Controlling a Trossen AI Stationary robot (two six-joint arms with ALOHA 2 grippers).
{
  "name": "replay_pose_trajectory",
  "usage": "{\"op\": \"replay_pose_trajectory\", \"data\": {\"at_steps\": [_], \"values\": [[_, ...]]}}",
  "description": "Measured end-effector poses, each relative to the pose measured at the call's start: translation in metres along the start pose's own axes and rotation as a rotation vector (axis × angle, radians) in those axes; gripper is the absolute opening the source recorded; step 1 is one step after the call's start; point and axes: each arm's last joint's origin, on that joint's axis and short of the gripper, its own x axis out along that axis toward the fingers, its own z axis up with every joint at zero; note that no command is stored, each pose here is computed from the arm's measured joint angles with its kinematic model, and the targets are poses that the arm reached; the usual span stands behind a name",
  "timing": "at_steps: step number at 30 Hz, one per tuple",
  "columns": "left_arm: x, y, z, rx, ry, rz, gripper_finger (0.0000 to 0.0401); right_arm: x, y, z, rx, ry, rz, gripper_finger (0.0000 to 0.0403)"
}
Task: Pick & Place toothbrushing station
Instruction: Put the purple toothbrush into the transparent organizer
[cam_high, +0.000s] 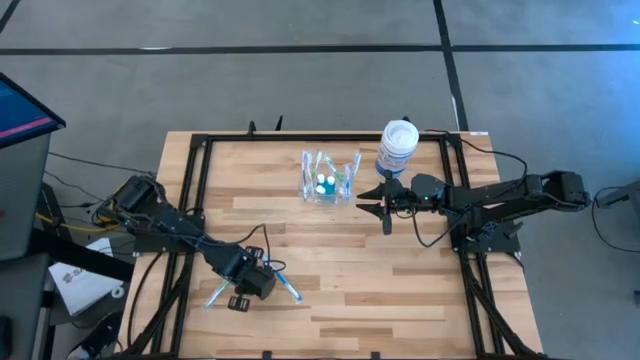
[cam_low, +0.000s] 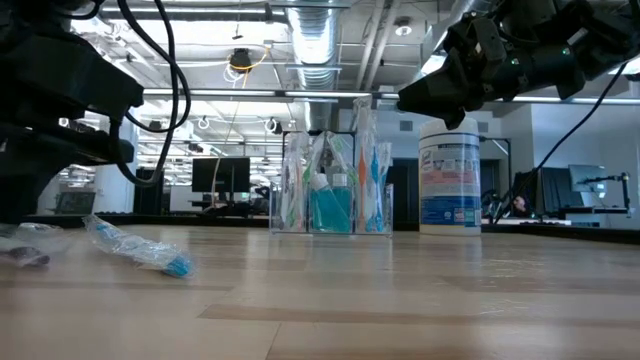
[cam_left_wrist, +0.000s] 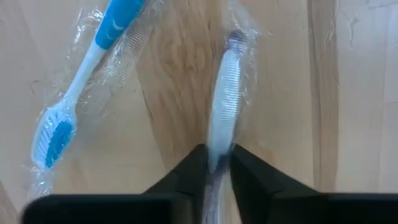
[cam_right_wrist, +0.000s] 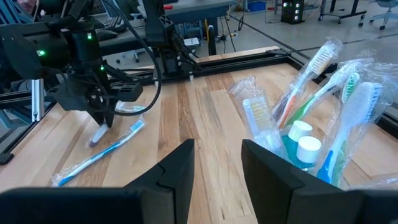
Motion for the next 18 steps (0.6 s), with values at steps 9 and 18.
{"op": "replay_pose_trajectory", "data": {"at_steps": [9,18], "values": [[-0.003,-0.002,0.004,-0.030,-0.017,-0.007,0.0013,0.000,0.000,0.000,0.000,0.000,0.000,0.0124],[-0.053,0.008,0.015,-0.258,-0.247,-0.046,0.0010,0.000,0.003,0.000,-0.004,0.001,0.012,0.0124]]}}
